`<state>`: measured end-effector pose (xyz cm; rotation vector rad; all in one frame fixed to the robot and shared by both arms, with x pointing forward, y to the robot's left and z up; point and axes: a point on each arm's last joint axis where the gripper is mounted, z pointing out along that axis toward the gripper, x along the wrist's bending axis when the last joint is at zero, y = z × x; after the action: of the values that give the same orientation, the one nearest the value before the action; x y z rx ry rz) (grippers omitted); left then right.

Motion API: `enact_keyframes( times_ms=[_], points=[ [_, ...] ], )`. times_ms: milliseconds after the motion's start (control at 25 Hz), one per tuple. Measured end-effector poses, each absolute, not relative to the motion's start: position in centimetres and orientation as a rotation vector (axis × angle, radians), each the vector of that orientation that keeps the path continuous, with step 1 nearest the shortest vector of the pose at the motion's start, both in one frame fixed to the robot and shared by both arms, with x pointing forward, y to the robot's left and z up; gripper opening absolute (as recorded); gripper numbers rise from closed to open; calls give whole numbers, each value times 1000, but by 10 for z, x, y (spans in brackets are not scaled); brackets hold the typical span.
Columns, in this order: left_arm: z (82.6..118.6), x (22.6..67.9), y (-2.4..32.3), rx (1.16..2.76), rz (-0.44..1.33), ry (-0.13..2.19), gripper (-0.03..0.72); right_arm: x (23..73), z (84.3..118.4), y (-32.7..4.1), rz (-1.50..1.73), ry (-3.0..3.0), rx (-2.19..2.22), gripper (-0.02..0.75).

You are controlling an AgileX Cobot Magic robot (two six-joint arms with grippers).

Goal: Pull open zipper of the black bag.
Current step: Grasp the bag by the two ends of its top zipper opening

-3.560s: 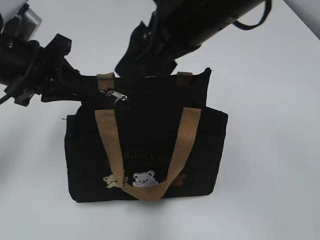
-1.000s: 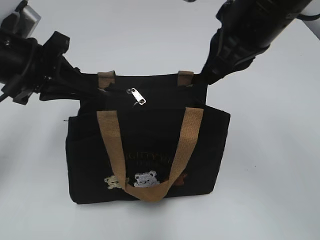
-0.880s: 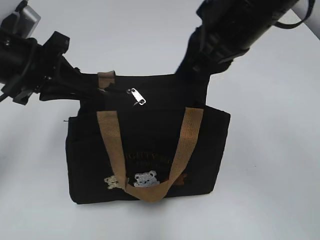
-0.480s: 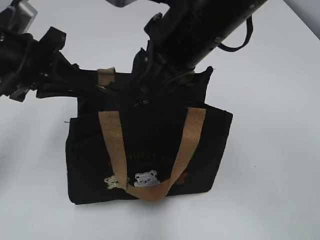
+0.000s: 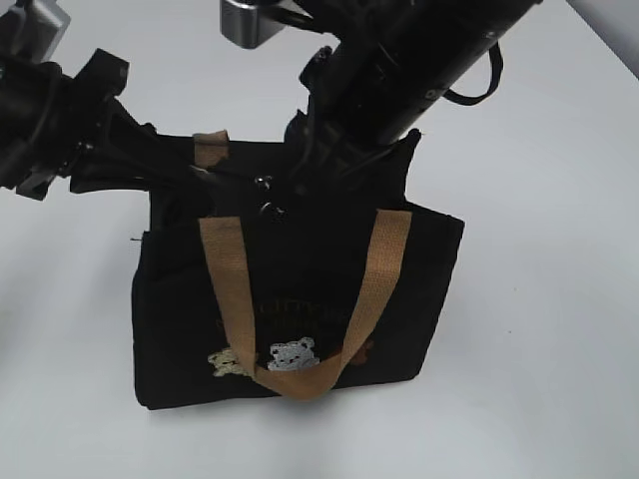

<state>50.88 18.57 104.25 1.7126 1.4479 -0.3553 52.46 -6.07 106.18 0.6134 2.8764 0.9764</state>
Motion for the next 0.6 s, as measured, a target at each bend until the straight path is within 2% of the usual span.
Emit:
enact_keyframes(
  times_ms=[240,600],
  points=[
    [1043,509,186,1713,-356,1448,4,526,1059,-65,899,2874,614,8],
    [1043,508,186,1716,-362,1445,4,518,1073,-67,946,2872,621,-1]
  ],
)
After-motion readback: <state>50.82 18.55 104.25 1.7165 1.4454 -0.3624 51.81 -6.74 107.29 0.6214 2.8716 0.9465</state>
